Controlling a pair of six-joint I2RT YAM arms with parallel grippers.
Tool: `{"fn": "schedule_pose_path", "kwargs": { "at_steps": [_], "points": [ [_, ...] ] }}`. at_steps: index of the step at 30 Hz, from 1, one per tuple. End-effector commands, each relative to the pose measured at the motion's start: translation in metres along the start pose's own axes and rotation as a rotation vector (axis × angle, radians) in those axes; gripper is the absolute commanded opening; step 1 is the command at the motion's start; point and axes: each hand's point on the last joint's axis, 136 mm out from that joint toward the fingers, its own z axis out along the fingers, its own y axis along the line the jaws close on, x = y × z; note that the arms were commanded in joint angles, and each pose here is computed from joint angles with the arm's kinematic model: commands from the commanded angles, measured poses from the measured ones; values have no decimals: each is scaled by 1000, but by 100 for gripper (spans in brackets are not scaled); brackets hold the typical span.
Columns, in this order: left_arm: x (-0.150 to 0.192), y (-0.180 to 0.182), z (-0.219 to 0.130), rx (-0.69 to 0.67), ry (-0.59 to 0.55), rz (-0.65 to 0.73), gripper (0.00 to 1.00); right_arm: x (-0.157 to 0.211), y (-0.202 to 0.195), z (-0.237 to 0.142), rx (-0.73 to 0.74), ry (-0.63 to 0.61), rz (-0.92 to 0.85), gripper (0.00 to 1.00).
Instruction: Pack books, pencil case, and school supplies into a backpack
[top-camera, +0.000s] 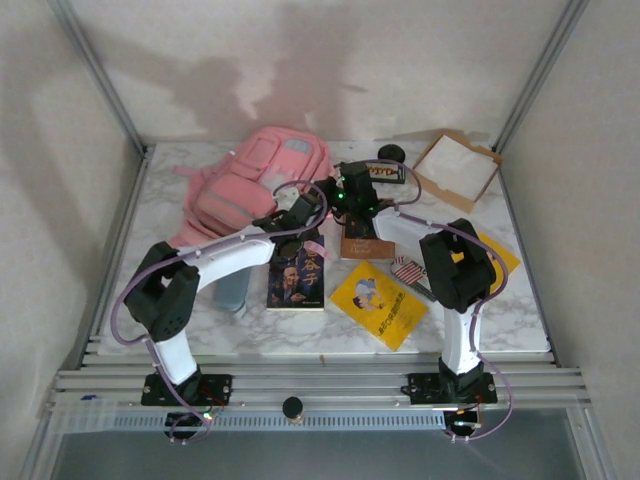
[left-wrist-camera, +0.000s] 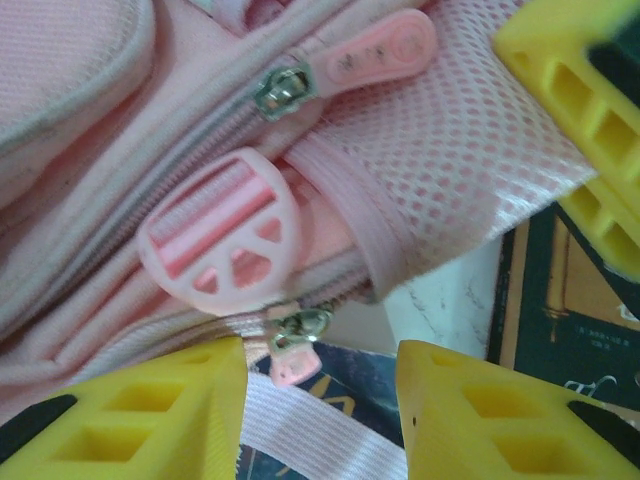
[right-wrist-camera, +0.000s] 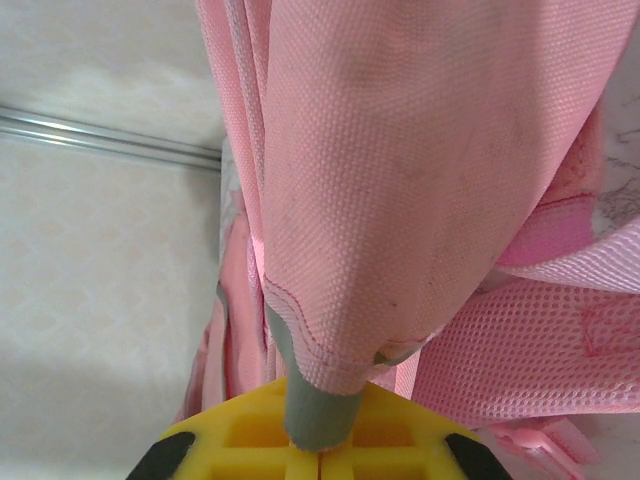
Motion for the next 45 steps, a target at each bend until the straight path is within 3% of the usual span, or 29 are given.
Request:
{"fn": "schedule_pose_path", "kwargs": {
  "at_steps": [1,6,11,16,25,33,45],
  "points": [
    [6,-3,-11,-9,2,-53,43,-12,56,-11,-145,-24,-34,0],
    [14,10,-7,-50,-3,-104,43,-12,57,-11,-157,-24,-25,0],
    [-4,8,-5,-70,-76,-109,44,-11,54,-11,-147,-24,-27,0],
    [-5,5,7,-88,-61,-105,43,-11,55,-12,-153,-26,-20,0],
    [-9,26,12,-176,-125,-153,40,-10,55,-14,-154,-27,-21,0],
    [-18,24,19,-181,-165,-166,32,-7,48,-14,-145,-26,-10,0],
    [-16,14,22,-139,-143,-110,7,-7,46,-10,-146,-25,-3,0]
  ]
}}
